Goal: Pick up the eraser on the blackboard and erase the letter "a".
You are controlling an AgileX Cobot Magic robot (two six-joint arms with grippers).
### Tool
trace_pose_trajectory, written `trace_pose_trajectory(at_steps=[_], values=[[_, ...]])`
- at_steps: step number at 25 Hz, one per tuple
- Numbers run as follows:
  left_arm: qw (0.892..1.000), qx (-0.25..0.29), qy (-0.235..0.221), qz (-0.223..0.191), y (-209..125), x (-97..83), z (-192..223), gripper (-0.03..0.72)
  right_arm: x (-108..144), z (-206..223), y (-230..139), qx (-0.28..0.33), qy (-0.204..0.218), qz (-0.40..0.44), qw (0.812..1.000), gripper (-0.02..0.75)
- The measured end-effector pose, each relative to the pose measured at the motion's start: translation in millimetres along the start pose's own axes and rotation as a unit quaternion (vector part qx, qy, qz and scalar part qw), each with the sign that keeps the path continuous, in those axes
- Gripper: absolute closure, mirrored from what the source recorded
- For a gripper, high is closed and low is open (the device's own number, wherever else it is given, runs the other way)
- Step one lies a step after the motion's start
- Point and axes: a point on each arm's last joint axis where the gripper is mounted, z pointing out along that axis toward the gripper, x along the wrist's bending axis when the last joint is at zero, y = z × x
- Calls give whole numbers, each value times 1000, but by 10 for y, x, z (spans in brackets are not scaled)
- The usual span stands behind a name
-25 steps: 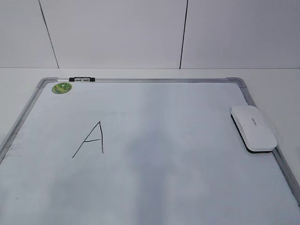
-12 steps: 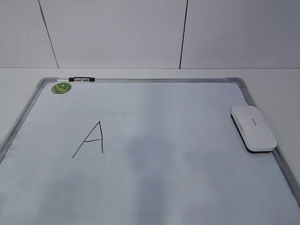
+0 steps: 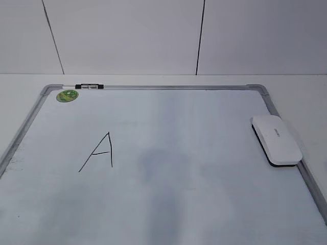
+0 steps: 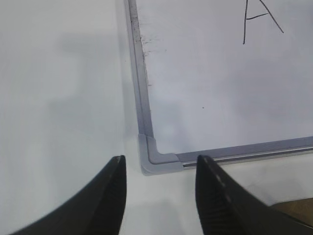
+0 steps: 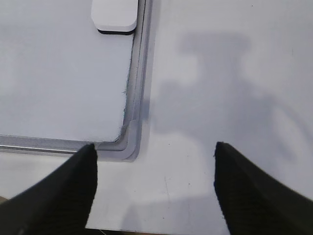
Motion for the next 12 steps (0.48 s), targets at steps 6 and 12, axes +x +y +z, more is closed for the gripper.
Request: trace_pose_trajectory(at_steps=[6,12], values=[[1000,0,0,0,0,0,0,349,0,3,-1,0,0,0,1000,146],[1000,0,1,1,0,2,0,349,0,3,-1,0,0,0,1000,146]])
